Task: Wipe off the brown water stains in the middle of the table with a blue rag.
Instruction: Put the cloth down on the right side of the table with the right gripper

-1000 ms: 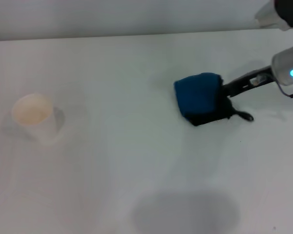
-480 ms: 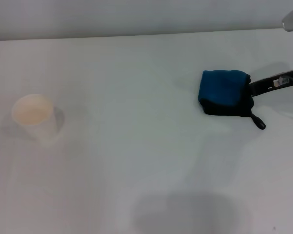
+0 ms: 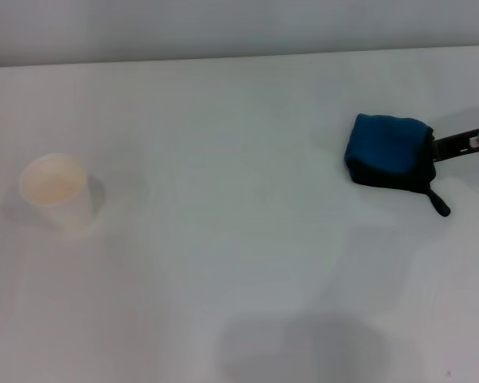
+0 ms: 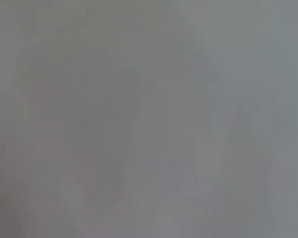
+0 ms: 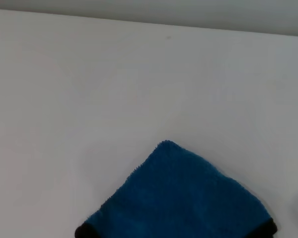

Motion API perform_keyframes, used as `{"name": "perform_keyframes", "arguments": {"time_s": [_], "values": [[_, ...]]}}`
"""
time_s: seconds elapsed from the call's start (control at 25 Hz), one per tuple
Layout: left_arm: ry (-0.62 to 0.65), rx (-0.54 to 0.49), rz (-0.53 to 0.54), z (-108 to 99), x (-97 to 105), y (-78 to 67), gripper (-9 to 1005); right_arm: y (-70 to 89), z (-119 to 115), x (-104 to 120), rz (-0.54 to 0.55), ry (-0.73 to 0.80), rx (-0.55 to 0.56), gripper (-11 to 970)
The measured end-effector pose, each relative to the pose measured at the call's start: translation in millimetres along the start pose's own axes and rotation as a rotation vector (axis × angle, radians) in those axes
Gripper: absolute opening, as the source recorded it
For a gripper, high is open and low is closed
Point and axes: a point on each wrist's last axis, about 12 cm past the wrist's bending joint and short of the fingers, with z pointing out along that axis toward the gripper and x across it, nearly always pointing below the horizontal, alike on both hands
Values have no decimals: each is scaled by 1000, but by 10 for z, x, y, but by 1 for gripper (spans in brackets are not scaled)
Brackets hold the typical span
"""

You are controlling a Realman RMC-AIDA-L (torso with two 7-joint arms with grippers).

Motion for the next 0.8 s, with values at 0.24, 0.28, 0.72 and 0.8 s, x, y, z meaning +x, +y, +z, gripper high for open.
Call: {"name": "perform_keyframes", "arguments": {"time_s": [0.24, 0.28, 0.72, 0.8], "values": [[1, 9, 2, 38, -8, -16, 874, -13, 1, 48, 1, -3, 6, 91], [1, 10, 3, 40, -8, -17, 874, -9, 4, 49, -3, -3, 6, 91], [5, 8, -1, 27, 3, -25, 875, 53, 14, -15, -32, -23, -16, 134], [4, 8, -2, 27, 3, -25, 875, 45, 1, -23, -19, -37, -22, 161]]}}
